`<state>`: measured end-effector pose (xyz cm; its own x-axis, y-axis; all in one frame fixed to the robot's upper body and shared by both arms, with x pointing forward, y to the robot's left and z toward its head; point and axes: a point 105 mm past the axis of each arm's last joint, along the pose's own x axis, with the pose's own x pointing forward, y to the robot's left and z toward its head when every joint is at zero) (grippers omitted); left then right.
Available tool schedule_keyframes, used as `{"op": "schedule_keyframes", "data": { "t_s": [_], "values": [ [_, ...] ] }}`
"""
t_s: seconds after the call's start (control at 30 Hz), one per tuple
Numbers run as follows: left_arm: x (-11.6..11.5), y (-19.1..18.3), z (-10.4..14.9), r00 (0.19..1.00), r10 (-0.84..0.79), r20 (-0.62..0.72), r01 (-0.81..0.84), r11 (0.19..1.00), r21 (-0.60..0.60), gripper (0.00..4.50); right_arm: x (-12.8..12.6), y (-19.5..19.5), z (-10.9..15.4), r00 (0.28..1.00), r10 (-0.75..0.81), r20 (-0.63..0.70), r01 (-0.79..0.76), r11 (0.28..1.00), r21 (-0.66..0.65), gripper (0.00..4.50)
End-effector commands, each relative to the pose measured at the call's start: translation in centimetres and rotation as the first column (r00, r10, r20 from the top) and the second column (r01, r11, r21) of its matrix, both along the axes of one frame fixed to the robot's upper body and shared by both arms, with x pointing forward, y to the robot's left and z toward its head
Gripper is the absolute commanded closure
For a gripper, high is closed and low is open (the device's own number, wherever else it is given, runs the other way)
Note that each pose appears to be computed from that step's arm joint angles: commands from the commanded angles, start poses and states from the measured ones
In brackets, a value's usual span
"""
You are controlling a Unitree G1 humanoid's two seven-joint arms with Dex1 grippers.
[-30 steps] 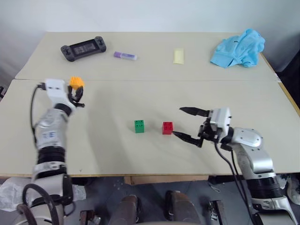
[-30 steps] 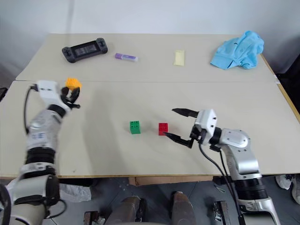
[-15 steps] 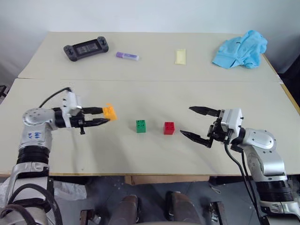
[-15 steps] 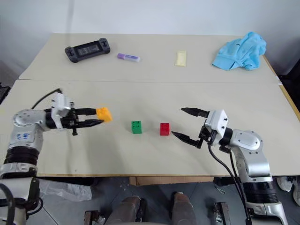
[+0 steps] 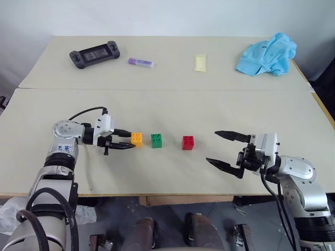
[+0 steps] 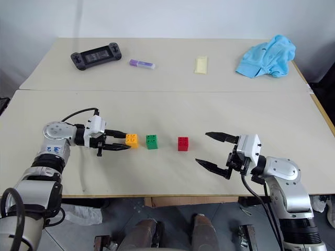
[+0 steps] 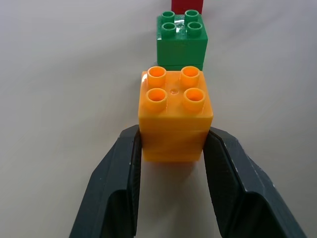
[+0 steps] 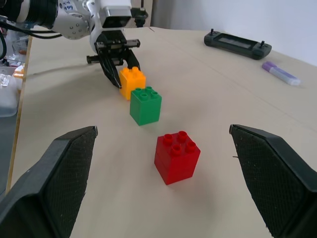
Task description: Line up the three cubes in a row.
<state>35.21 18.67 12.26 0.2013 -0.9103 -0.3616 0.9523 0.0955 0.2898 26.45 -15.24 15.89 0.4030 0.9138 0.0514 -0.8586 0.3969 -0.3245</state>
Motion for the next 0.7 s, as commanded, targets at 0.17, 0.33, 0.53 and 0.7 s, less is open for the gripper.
{"op": "schedule_keyframes", "data": {
  "t_s": [0.17,0.33,0.53,0.7],
  "values": [
    [-0.5,0.8,-0.3,0.999,-0.032,-0.033,0.034,0.998,0.053,2.05,-0.3,0.2,0.6,1.0,0.004,0.026,-0.004,1.0,-0.009,0.0],
    [0.0,1.1,0.4,1.0,0.014,0.013,-0.015,0.999,0.031,0.51,-0.1,0.2,0.5,1.0,0.005,0.029,-0.004,1.0,-0.016,0.0],
    [0.3,-0.1,1.1,0.999,-0.004,0.043,0.006,0.999,-0.036,0.06,0.1,0.3,0.5,0.999,0.014,0.03,-0.013,1.0,-0.018,0.0],
    [0.4,-0.4,1.3,0.999,-0.002,0.035,0.004,0.999,-0.049,0.06,0.1,0.5,0.6,0.999,0.023,0.028,-0.022,1.0,-0.022,0.0]
  ]
}}
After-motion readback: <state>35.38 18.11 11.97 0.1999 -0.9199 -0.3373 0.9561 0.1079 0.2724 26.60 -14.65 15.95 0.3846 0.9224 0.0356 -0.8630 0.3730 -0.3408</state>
